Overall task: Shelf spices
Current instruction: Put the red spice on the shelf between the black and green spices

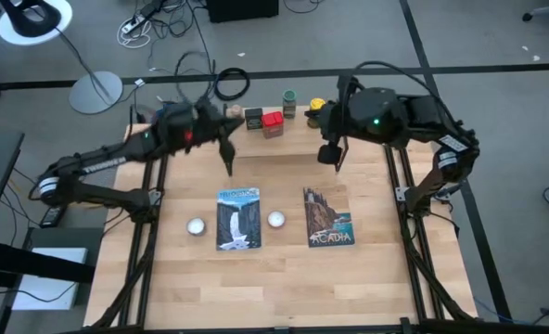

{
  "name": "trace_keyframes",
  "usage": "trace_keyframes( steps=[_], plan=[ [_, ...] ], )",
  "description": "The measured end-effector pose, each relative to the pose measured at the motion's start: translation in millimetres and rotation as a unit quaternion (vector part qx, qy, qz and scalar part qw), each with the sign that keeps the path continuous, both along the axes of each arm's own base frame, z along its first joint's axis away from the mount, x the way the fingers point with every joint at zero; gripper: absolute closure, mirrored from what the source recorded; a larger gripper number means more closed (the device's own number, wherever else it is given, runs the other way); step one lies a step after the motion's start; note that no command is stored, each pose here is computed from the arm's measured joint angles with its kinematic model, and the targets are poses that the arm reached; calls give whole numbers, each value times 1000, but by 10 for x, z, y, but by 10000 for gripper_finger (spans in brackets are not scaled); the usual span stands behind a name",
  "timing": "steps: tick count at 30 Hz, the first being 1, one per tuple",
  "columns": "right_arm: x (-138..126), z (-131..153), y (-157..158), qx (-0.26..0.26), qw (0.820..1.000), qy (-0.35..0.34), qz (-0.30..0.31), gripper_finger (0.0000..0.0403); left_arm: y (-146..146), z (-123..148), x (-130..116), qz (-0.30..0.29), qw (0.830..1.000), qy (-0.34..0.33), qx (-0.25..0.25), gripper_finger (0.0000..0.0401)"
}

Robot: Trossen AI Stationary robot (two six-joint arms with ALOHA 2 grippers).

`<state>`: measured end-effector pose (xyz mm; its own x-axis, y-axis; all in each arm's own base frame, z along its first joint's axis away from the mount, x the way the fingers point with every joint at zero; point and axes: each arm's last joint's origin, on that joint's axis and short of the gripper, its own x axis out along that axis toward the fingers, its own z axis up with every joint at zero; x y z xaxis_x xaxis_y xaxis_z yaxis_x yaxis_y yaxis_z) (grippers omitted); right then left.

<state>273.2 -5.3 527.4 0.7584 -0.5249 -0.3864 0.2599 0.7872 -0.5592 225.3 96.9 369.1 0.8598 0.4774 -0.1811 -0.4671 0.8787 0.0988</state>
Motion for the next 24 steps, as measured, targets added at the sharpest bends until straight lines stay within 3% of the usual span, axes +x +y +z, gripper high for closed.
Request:
trace_keyframes(
  steps=[4,10,17,24],
  plan=[
    [-40,-4,0,1,1000,9,0,403,297,294,284,-23,999,42,-6,400],
    [-52,-30,36,2,1000,23,8,403,805,470,747,-55,993,98,-23,400],
    [-59,-35,190,0,999,28,38,403,1383,373,1120,-44,990,129,-36,400],
    [-91,-72,330,-1,997,50,63,403,1840,111,1268,-4,989,142,-48,400]
  ],
)
